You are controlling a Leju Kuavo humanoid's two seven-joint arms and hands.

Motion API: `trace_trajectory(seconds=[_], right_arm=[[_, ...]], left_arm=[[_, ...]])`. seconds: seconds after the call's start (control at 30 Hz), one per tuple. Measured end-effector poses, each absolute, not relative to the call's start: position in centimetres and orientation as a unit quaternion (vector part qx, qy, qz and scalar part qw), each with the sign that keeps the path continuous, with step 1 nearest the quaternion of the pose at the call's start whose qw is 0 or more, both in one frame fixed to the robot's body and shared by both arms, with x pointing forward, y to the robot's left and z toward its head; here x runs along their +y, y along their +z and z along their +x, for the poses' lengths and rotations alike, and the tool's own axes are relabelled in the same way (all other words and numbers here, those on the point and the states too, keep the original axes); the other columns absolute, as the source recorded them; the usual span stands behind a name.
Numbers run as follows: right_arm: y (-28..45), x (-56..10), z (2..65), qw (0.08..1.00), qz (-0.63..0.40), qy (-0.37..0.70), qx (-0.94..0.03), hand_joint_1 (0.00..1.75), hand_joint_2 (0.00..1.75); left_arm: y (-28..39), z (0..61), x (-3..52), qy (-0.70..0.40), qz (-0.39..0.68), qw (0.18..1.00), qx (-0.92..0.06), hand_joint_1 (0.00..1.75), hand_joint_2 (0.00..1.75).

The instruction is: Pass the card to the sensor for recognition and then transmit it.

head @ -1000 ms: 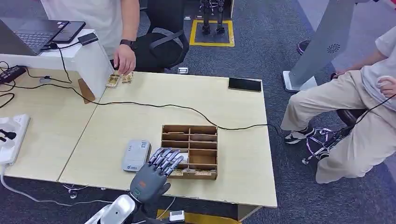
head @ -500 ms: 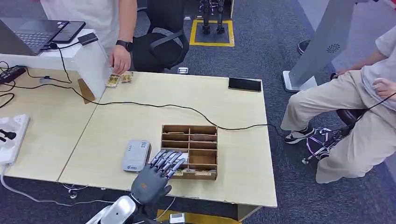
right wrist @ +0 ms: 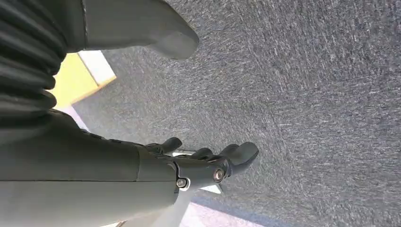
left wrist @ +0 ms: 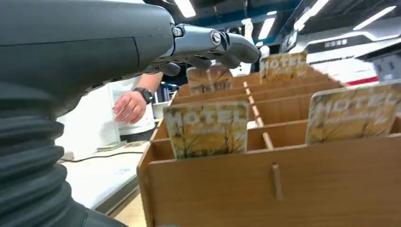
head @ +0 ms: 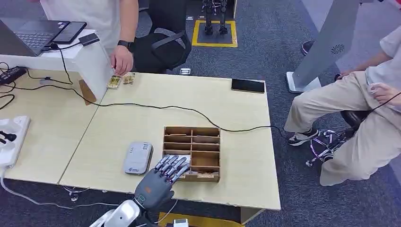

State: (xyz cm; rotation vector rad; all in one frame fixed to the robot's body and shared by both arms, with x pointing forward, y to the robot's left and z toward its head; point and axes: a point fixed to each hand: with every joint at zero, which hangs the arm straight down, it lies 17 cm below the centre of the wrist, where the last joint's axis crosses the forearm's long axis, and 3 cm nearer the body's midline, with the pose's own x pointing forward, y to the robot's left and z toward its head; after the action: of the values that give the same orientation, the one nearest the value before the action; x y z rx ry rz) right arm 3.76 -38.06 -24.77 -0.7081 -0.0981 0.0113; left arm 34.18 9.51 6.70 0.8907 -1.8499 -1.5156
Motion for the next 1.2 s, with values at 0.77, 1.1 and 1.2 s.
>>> trace_trajectory(seconds=[0.77, 1.1, 1.2], right_arm=[[-24.9, -37.7, 3.7, 0.938, -0.344, 0.005, -0.046, 0.0, 1.75], [-25.0, -37.4, 3.7, 0.939, -0.341, 0.005, -0.046, 0.0, 1.75], [-25.0, -37.3, 3.7, 0.939, -0.341, 0.005, -0.046, 0.0, 1.75]], left_arm=[[8.8, 34.2, 8.5, -0.501, 0.397, 0.28, -0.716, 0.03, 1.75], [9.0, 34.3, 8.1, -0.495, 0.397, 0.284, -0.719, 0.0, 1.75], [9.0, 34.3, 8.0, -0.493, 0.397, 0.287, -0.719, 0.0, 1.75]])
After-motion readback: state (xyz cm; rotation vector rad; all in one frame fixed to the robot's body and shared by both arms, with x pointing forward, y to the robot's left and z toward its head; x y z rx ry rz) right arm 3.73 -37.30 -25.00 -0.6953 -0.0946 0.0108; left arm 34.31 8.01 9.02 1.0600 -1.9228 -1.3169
